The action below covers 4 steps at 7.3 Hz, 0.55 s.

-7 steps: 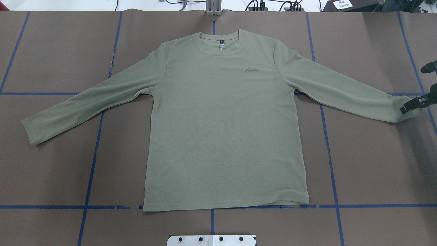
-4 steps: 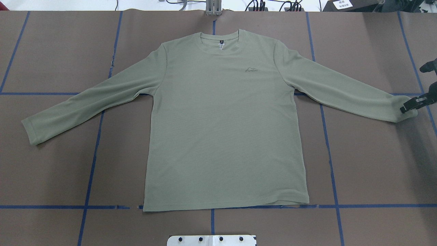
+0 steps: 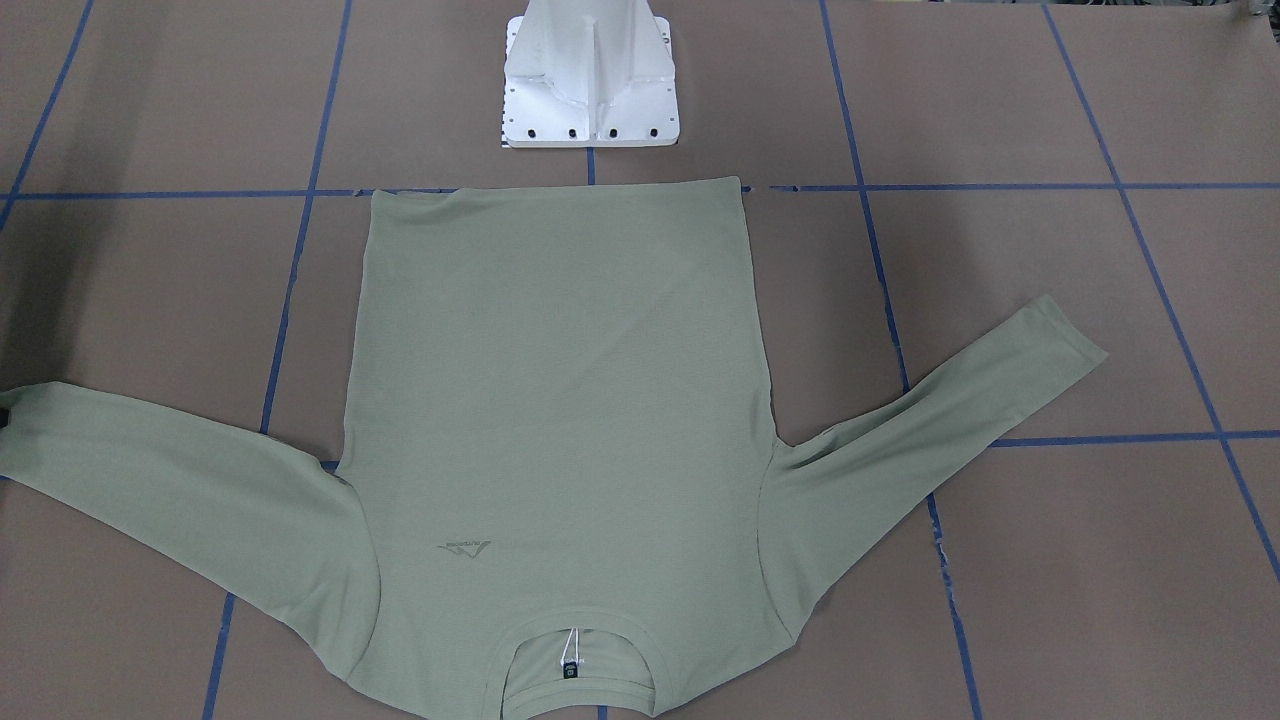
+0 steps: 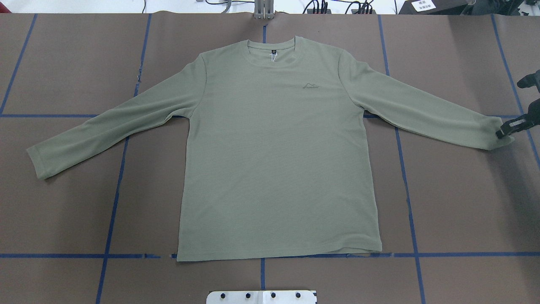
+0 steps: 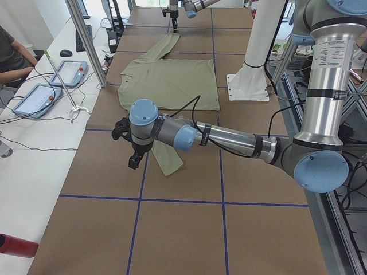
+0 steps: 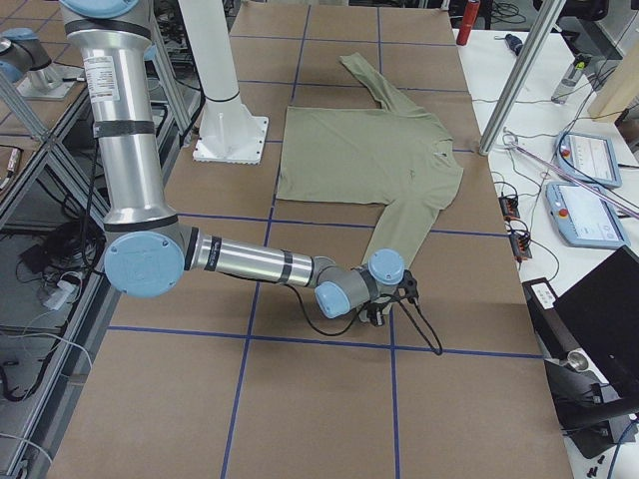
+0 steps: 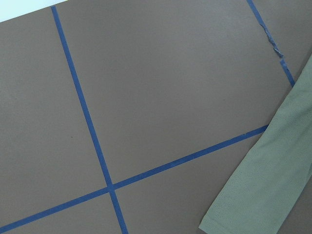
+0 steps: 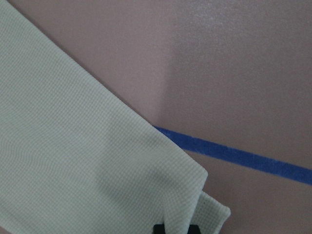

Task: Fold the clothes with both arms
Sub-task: 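Close the right gripper on the sleeve cuff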

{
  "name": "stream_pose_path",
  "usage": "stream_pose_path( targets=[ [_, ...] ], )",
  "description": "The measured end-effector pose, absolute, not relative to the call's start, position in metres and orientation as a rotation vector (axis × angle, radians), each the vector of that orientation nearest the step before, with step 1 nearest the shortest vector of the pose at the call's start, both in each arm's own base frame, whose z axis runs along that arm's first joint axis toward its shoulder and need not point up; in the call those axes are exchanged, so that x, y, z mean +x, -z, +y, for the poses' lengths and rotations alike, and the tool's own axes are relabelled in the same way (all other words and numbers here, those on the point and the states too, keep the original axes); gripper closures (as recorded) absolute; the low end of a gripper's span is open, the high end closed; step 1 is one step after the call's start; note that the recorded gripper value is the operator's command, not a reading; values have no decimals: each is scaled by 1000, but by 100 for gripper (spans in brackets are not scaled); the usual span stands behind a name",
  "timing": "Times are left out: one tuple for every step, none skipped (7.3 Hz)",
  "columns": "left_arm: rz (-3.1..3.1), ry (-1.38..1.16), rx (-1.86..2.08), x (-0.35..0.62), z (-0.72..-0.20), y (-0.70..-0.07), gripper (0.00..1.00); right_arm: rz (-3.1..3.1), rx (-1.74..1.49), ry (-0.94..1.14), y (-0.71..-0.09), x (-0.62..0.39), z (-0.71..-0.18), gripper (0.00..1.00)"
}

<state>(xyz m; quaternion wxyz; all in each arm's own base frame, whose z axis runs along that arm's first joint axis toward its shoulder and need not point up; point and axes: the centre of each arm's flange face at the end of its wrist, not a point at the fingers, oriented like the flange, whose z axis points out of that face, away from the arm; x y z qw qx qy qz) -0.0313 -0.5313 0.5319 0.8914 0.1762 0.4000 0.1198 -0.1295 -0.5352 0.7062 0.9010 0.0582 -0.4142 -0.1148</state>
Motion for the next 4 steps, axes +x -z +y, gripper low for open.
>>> stream_pose_path(
  targets=[
    [832,-238,362,-31,-532,-531,0,-860,123,233,-704,-128,-536,100],
    [835,-227,359,-31,-532,-530,0,-865,130,223,-699,-125,-537,100],
    [836,-221,358,-31,-532,-529,0,-873,146,210,-690,-118,-539,100],
    [836,-219,358,-31,-533,-528,0,-894,164,200,-678,-110,-541,100]
  ],
)
